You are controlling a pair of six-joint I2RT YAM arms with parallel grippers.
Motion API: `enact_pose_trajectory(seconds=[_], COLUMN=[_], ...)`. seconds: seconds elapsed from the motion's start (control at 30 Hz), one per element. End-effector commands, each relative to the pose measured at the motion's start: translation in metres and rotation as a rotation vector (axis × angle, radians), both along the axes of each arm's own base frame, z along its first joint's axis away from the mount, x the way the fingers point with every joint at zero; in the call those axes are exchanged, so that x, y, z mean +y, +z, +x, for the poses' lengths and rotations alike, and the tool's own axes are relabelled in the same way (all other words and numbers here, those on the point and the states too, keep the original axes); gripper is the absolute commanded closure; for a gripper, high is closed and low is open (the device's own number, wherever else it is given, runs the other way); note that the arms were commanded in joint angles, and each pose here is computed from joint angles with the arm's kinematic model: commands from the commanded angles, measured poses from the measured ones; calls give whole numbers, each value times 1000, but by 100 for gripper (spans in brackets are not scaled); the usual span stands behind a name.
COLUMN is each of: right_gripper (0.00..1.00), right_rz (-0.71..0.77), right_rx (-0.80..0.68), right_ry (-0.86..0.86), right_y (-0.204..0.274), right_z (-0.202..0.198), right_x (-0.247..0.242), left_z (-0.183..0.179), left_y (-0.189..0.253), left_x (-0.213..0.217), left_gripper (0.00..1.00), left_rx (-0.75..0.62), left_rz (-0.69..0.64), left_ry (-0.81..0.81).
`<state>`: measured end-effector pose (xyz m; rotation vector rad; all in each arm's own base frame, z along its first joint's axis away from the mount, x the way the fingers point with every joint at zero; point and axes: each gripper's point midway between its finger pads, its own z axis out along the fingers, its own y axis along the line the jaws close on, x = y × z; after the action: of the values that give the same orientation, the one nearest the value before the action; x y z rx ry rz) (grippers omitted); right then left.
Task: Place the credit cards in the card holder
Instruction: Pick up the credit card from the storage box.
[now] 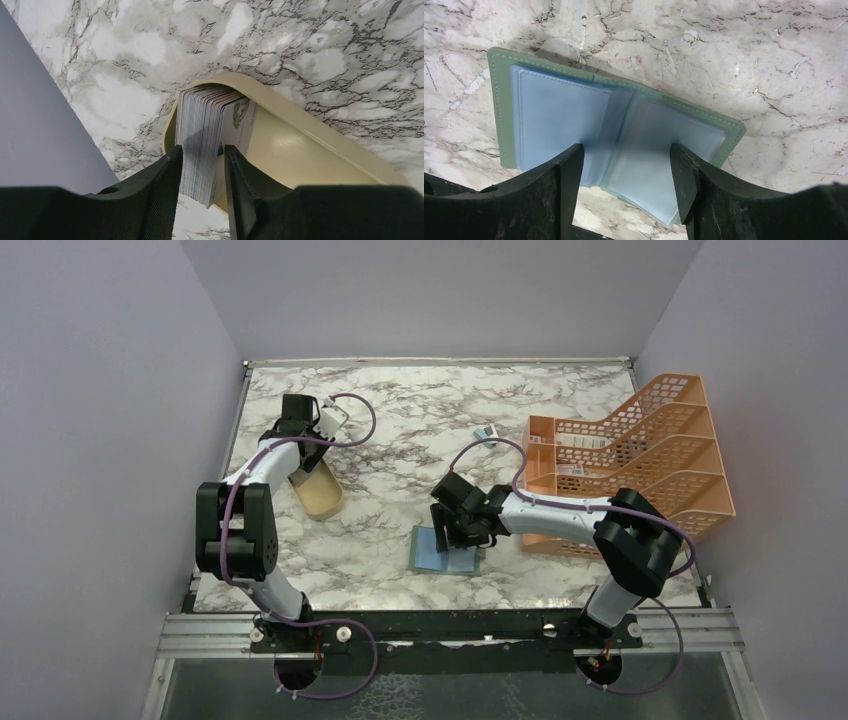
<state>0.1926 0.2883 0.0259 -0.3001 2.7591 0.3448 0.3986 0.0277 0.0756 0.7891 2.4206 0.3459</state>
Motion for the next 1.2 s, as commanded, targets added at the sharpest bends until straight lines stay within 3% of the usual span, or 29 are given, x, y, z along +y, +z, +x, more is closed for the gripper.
enact_pose_trajectory(seconds=[0.0,1.17], right_gripper=[35,35], right_rz=[-20,0], right_rx=[20,15], right_ry=[20,12], right_y=[-4,0], right_z=[-10,-13], right_x=[-8,-9], left_z=[1,2], left_y=[2,13], left_x=[1,-6], left_gripper=[63,85], left_rx=[-14,-18], left_rz=[41,85], left_ry=[-11,-39])
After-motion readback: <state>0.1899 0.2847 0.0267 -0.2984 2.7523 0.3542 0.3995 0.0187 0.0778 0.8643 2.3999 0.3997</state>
